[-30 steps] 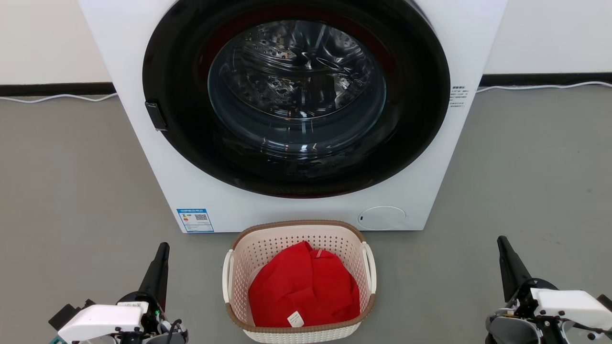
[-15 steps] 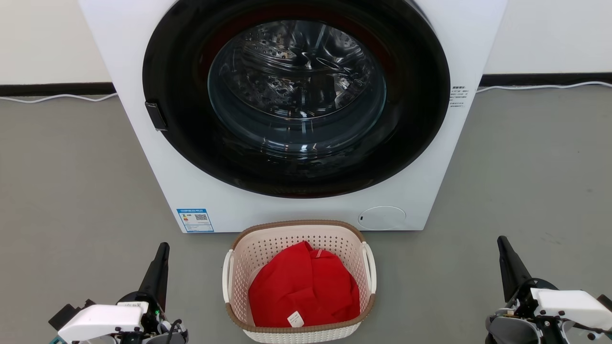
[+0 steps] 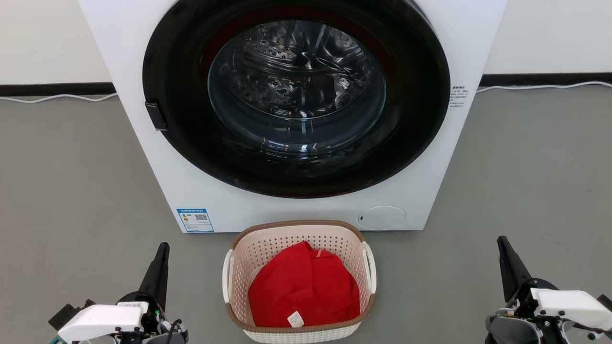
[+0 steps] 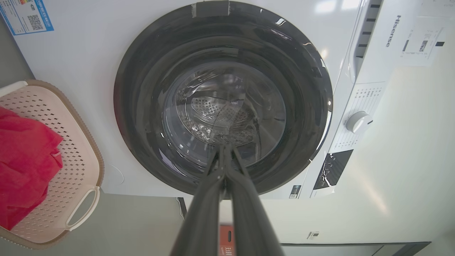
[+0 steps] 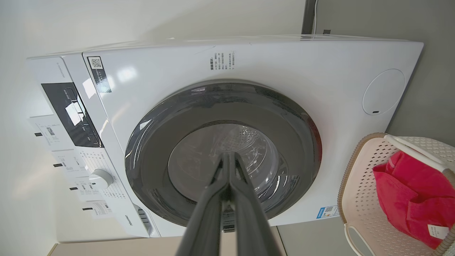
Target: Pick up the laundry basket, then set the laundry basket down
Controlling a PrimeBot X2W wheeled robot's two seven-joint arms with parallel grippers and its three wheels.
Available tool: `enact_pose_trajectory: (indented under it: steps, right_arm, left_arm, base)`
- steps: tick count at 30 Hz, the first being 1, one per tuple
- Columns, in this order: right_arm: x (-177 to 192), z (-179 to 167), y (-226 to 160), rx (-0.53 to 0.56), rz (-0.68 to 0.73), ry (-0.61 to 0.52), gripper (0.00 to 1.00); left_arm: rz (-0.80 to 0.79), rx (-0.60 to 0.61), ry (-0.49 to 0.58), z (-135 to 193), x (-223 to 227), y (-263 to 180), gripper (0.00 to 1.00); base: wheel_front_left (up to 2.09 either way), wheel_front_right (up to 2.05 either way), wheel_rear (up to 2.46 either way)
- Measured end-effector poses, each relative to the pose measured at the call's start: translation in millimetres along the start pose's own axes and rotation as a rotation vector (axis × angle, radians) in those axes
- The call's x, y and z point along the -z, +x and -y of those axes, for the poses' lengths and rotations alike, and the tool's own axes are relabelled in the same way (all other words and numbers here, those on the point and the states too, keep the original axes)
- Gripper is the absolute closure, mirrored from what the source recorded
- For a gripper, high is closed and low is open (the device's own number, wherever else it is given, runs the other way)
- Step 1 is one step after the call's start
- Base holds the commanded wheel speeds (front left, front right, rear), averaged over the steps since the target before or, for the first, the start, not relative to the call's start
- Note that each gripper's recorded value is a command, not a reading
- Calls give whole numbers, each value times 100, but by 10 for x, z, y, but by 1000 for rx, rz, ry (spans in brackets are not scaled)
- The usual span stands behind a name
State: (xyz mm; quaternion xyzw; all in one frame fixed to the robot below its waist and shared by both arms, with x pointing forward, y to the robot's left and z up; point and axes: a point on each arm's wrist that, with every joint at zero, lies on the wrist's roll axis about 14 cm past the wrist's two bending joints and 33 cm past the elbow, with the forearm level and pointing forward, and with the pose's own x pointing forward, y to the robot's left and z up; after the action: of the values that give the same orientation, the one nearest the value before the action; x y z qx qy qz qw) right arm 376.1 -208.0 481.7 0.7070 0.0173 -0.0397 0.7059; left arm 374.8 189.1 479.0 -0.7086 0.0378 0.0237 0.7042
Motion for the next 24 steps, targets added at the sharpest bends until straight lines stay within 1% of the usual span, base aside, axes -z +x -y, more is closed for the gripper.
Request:
enact_pose_trajectory:
  steps: [24]
  right_arm:
    - [-1,0,0,0,0,0,100]
  left_arm:
    - [0,0,0,0,0,0,100]
  base:
    - [0,0,0]
